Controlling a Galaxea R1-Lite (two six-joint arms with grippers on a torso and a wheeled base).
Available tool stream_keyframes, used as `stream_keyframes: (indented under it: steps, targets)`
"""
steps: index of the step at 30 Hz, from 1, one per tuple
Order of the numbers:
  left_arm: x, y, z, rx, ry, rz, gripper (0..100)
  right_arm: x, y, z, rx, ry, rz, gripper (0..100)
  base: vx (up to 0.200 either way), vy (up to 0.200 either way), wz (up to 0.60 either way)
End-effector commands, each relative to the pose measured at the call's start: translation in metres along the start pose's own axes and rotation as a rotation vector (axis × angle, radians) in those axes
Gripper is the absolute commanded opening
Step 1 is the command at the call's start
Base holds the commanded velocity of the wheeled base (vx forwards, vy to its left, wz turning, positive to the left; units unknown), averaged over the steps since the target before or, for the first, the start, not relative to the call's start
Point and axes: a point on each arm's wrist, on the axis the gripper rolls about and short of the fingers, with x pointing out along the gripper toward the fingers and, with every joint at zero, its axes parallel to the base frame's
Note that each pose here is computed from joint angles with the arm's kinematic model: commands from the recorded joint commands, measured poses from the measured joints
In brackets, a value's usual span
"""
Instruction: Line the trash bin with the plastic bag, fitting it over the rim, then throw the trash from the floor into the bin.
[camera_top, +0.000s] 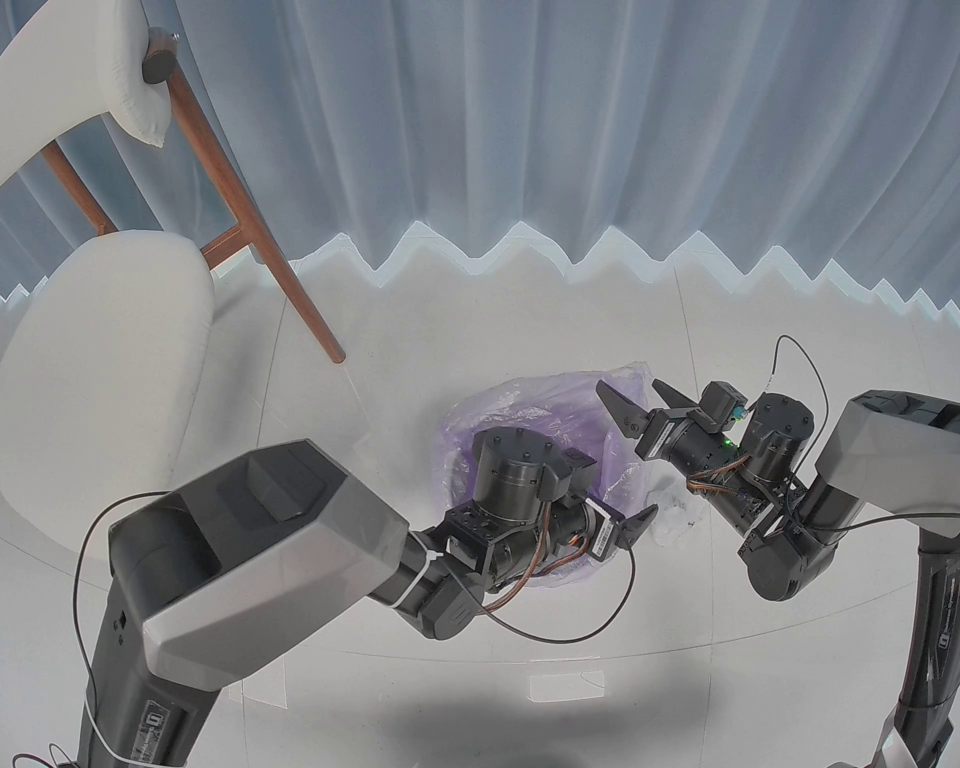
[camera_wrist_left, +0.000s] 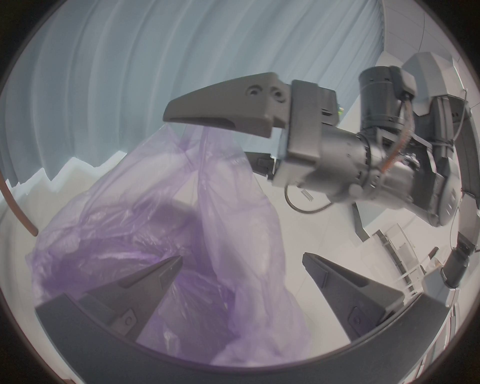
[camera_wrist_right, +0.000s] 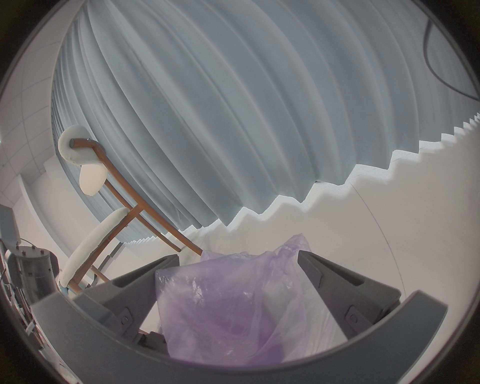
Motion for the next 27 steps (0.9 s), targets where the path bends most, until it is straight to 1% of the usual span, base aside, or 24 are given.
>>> stream_keyframes:
  steps: [1,2,5,9,10,18,19,22,27]
  targets:
    - [0.011,0.001,0.001,0.0,-0.028,0.013,100,-0.001,0.006,0.007,-0.003,-0.026,0.019,100,0.0,0.0,0.0]
    - [0.01,0.003,0.007,0.002,-0.041,0.029,100,-0.001,0.007,0.007,-0.003,-0.026,0.021,100,0.0,0.0,0.0]
    - [0.01,0.004,0.011,0.0,-0.056,0.061,100,-0.001,0.007,0.006,-0.003,-0.022,0.018,100,0.0,0.0,0.0]
    - [0.011,0.004,0.013,-0.004,-0.062,0.066,100,-0.003,0.006,0.004,-0.003,-0.017,0.007,100,0.0,0.0,0.0]
    - [0.011,0.003,0.012,-0.004,-0.061,0.064,0,-0.003,0.006,0.004,-0.003,-0.016,0.006,100,0.0,0.0,0.0]
    - [0.015,0.0,0.005,-0.004,-0.045,0.058,0,-0.002,0.006,0.007,-0.003,-0.027,0.007,100,0.0,0.0,0.0]
    - [0.017,0.001,-0.001,-0.007,-0.036,0.059,0,-0.002,0.007,0.011,-0.003,-0.037,0.01,100,0.0,0.0,0.0]
    - [0.021,0.002,-0.005,-0.006,-0.033,0.062,0,-0.004,0.012,0.024,0.001,-0.068,0.022,100,0.0,0.0,0.0]
    - [0.025,0.003,-0.012,-0.007,-0.025,0.062,0,-0.01,0.019,0.042,0.044,-0.099,0.037,100,0.0,0.0,0.0]
